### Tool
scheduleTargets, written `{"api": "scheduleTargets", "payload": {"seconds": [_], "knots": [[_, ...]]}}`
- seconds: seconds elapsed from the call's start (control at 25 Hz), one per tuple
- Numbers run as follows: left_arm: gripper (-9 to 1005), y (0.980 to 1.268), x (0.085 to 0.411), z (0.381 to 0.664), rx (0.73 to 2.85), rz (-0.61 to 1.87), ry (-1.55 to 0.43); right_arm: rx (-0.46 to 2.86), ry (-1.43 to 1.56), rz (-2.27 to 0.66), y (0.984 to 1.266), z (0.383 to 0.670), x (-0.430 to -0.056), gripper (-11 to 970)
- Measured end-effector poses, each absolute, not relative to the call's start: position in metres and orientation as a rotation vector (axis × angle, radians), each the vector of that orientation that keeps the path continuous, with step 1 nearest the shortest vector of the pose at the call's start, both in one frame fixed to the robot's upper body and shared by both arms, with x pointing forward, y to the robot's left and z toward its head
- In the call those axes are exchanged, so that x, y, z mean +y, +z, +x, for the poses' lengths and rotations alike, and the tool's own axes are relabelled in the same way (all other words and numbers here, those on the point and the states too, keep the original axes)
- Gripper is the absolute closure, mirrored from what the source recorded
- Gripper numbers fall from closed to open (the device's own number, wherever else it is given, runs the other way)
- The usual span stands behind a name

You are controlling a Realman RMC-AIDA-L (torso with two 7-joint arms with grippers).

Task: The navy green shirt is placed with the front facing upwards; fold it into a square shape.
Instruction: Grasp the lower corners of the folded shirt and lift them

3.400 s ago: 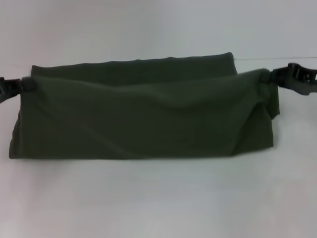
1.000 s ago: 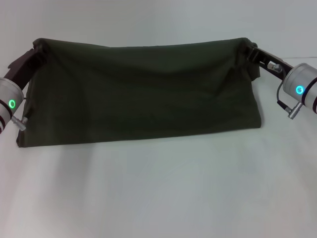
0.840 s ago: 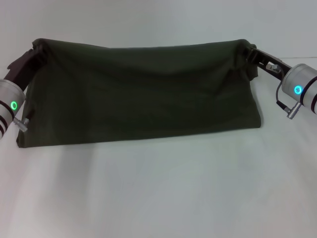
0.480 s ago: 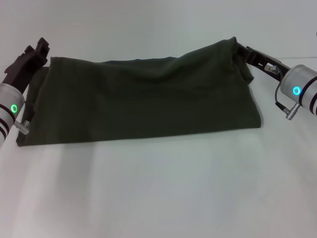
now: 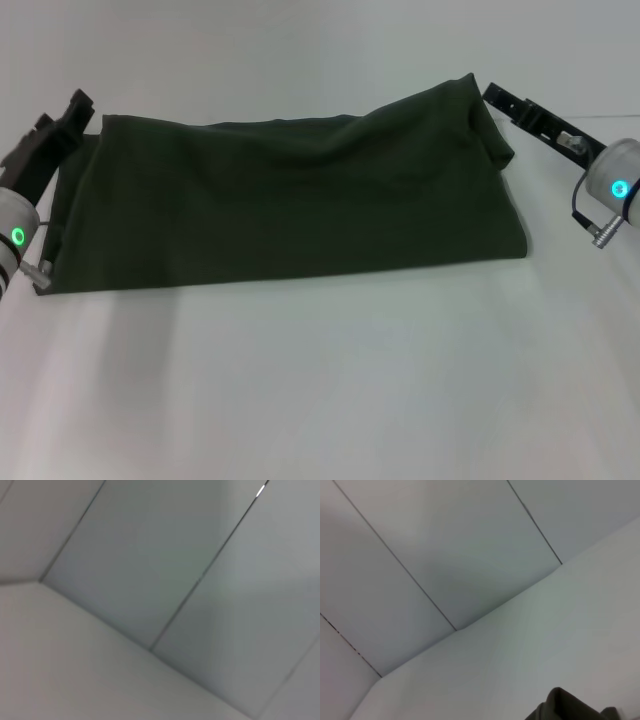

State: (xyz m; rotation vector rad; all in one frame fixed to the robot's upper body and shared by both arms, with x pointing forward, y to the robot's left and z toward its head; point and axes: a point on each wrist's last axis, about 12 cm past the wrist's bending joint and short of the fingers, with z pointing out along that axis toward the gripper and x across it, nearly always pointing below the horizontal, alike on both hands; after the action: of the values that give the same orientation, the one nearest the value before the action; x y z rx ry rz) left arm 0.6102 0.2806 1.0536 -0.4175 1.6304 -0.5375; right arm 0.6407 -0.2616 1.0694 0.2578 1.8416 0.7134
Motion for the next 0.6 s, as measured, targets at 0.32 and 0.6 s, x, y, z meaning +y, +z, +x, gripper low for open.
{"api": "scheduleTargets", "payload": {"seconds": [0.32,0.6], "knots": [[337,1.055,0.298,0.598,1.8,-0.397,-0.763,1.862,0.818,0.28,1.068,0.623,-0.286,255],[314,1.063,0.326,0.587,1.957,-0.344,-0.754,1.926,0.876,0.275,1.059,0.6,-0.306,255]]}}
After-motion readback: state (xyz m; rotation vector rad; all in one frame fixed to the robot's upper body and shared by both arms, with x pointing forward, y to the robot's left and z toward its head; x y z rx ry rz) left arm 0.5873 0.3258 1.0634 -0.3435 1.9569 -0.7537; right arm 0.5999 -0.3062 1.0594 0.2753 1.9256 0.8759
